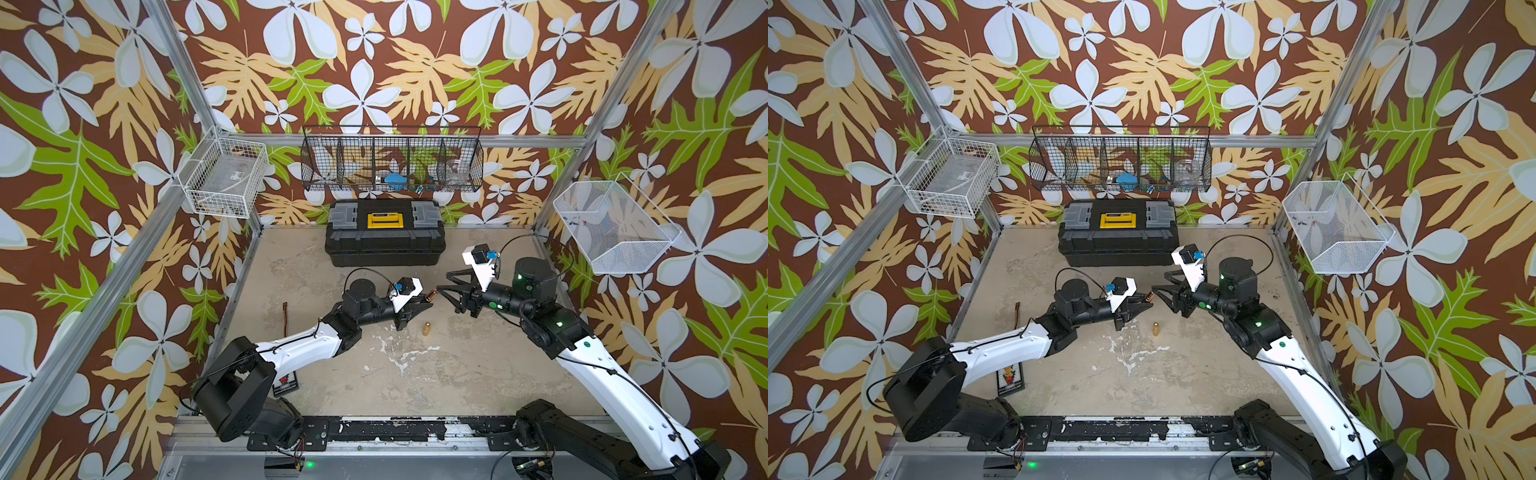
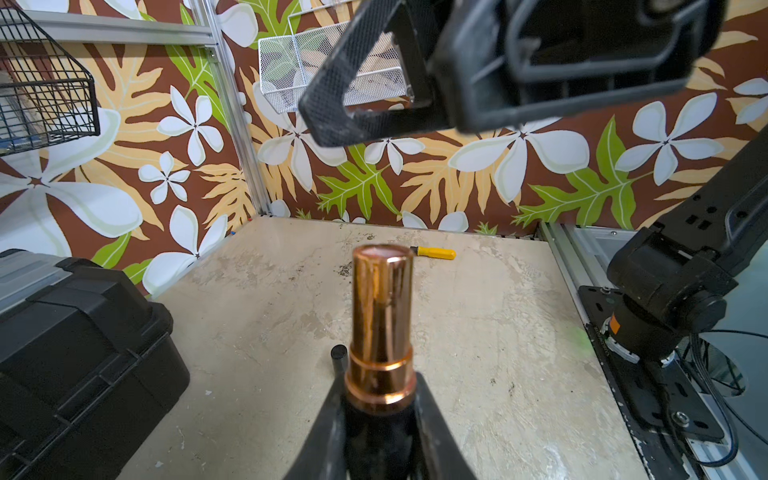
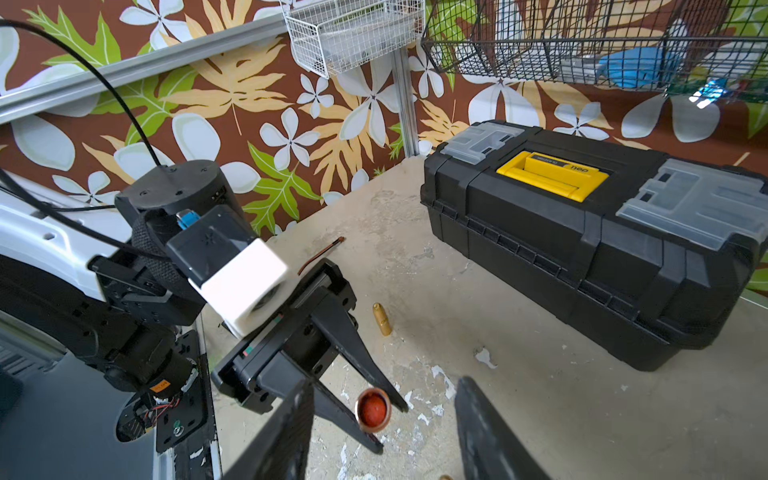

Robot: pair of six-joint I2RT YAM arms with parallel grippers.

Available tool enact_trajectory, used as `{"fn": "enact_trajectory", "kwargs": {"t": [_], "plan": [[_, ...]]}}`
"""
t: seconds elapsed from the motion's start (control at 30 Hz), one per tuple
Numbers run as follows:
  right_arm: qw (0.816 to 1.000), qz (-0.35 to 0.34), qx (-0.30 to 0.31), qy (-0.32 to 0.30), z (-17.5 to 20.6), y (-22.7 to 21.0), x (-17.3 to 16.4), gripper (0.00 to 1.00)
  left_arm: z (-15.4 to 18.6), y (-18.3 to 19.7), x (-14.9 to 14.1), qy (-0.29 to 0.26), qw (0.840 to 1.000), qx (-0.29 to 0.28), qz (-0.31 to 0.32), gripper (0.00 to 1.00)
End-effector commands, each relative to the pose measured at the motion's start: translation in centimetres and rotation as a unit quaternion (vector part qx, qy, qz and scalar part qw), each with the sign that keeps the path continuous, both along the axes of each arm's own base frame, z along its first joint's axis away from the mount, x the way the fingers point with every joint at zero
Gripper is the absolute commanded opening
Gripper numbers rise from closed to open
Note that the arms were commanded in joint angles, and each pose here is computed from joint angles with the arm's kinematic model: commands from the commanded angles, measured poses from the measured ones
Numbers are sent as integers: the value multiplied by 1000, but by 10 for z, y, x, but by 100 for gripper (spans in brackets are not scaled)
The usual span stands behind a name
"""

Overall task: Open the lipstick cap
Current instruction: Place the lipstick at the center of the board.

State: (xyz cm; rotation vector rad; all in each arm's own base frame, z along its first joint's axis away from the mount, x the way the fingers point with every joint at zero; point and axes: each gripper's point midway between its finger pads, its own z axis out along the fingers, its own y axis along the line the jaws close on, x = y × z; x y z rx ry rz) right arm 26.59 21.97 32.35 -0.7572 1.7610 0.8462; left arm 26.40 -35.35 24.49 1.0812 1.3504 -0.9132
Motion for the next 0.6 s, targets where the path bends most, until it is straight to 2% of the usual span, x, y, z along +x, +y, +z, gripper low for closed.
{"fn": "enact_trajectory", "kwargs": {"t": [0.0, 0.3, 0.57], "plan": [[999, 18, -15, 23, -8, 5, -1, 54, 4, 0, -1, -17, 1000, -3, -5, 13], [997, 57, -14, 45, -14, 20, -8, 53, 2, 1, 0, -13, 1000, -2, -1, 13], [996, 59, -32, 55, -25, 26, -8, 47, 3, 1, -1, -11, 1000, -3, -2, 13]]}}
